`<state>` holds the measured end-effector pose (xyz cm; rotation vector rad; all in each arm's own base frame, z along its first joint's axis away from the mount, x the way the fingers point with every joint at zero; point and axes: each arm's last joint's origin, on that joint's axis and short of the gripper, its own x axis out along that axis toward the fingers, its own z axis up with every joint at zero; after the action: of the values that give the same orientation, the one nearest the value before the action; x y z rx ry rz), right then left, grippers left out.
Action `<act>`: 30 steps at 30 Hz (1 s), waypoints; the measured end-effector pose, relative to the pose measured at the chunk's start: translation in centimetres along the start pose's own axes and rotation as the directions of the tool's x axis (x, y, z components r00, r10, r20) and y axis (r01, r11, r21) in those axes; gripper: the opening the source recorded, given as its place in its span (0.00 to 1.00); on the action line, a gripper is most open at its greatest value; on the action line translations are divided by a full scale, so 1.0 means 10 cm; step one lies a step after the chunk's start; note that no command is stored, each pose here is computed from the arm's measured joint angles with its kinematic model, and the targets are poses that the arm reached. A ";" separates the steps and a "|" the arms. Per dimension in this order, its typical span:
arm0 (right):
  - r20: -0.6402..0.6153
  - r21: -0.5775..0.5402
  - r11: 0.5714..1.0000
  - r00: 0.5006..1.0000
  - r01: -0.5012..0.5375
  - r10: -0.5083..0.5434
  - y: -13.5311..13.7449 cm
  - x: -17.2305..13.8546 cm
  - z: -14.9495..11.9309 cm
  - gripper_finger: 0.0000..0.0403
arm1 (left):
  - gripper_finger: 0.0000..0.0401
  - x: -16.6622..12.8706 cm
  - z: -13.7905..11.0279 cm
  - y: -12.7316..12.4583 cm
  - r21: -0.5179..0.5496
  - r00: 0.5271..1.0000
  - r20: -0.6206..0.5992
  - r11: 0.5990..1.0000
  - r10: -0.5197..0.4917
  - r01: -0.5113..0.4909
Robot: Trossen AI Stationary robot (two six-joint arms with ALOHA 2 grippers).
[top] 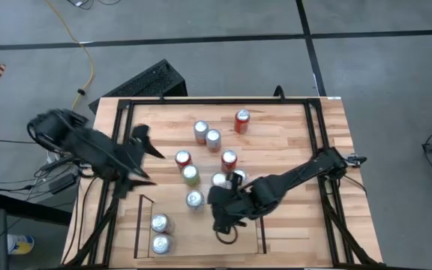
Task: Place canned beverage on shelf
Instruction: Put the silver soda can on the shelf aligned with the other silver soda can
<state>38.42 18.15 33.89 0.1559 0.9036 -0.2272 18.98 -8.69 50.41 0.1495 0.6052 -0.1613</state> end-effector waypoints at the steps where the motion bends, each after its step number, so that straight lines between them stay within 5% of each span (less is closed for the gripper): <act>1: -0.005 0.004 1.000 1.000 -0.001 0.001 0.00 -0.08 -0.02 0.00 | 0.83 0.10 0.00 -0.03 0.024 1.000 -0.019 1.000 0.003 -0.002; 10: 0.085 0.089 0.995 0.995 0.050 -0.058 0.04 -0.80 -0.28 0.00 | 0.83 0.99 -0.11 -0.18 0.060 0.974 -0.228 0.998 0.009 0.005; 18: 0.103 0.122 0.992 0.993 0.041 -0.054 0.14 -0.94 -0.43 0.00 | 0.83 1.53 -0.20 -0.29 -0.036 0.970 -0.245 0.999 -0.002 -0.007; 24: 0.102 0.139 0.990 0.994 0.027 -0.041 0.19 -0.97 -0.48 0.00 | 0.83 1.78 -0.34 -0.30 -0.188 0.971 -0.241 0.980 0.013 -0.060; 30: 0.101 0.127 0.992 0.994 0.019 -0.032 0.23 -0.99 -0.51 0.00 | 0.83 1.95 -0.54 -0.29 -0.230 0.957 -0.289 0.969 0.025 -0.095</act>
<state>29.19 22.79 38.70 0.2479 0.7889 -0.3138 31.28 -12.64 34.52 -0.0468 0.9009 -0.0043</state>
